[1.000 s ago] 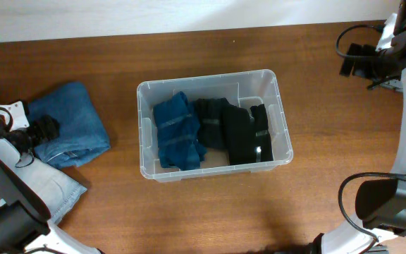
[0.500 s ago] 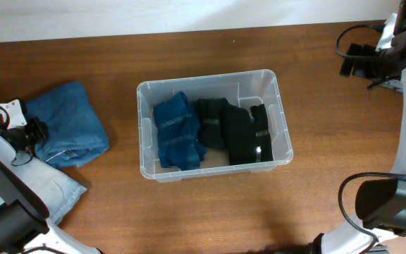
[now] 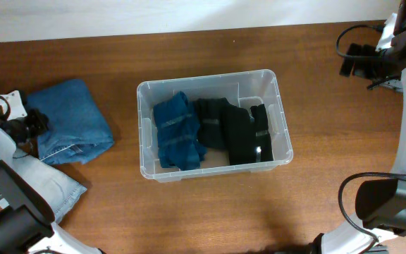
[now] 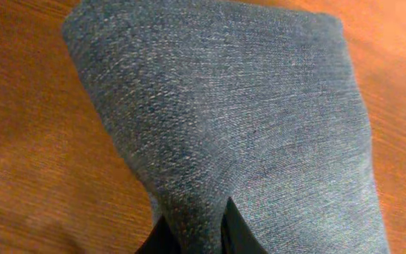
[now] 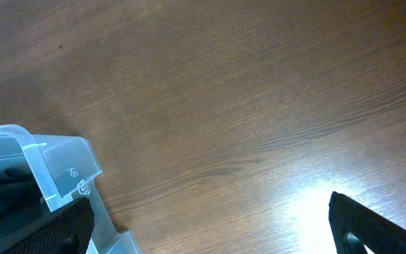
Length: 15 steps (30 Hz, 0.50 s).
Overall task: Pack container
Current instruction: 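Move the left gripper to the dark-blue denim and grasp its edge, then lift the dark-blue denim with the left gripper toward the box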
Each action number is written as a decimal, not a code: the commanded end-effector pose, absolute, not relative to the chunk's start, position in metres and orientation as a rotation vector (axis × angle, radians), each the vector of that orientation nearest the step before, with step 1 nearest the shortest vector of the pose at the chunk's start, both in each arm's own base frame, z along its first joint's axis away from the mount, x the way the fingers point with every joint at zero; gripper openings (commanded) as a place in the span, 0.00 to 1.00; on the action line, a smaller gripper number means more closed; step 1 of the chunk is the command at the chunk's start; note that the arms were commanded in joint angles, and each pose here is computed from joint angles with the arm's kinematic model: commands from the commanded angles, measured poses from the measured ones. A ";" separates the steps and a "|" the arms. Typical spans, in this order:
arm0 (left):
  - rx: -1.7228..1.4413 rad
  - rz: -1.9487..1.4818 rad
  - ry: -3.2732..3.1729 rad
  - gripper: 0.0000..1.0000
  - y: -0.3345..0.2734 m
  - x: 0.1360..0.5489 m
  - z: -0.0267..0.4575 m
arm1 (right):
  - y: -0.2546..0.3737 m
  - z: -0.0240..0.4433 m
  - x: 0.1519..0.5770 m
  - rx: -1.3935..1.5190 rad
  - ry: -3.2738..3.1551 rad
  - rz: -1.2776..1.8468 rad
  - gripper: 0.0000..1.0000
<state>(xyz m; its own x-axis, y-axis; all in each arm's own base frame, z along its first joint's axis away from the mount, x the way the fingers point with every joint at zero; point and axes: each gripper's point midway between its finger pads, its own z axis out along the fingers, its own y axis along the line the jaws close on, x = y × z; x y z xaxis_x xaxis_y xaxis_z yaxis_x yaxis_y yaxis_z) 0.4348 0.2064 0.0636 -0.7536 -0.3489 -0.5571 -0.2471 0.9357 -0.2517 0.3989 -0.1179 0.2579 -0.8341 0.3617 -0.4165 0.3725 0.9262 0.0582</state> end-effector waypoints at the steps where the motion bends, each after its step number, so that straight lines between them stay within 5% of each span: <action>1: -0.414 -0.088 2.433 0.01 0.209 0.444 0.092 | -0.120 0.264 0.400 0.536 2.635 -0.048 0.99; 5: -0.427 -0.051 2.480 0.05 0.206 0.438 0.077 | -0.120 0.264 0.400 0.536 2.635 -0.048 0.98; 7: -0.438 -0.066 2.510 0.47 0.204 0.435 0.062 | -0.120 0.264 0.400 0.536 2.635 -0.048 0.99; 11: -0.460 -0.096 2.568 0.61 0.201 0.429 0.037 | -0.120 0.264 0.400 0.536 2.635 -0.049 0.98; 15: -0.479 -0.091 2.595 0.62 0.203 0.425 0.026 | -0.120 0.264 0.400 0.536 2.635 -0.048 0.98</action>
<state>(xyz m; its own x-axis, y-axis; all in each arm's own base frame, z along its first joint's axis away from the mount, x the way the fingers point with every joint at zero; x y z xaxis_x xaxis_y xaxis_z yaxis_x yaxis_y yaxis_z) 0.4307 0.2064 0.0425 -0.7944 -0.3412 -0.5024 -0.3096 0.9392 -0.1484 0.3988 -0.1179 0.2579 -0.8342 0.3617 -0.4162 0.3726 0.9262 0.0582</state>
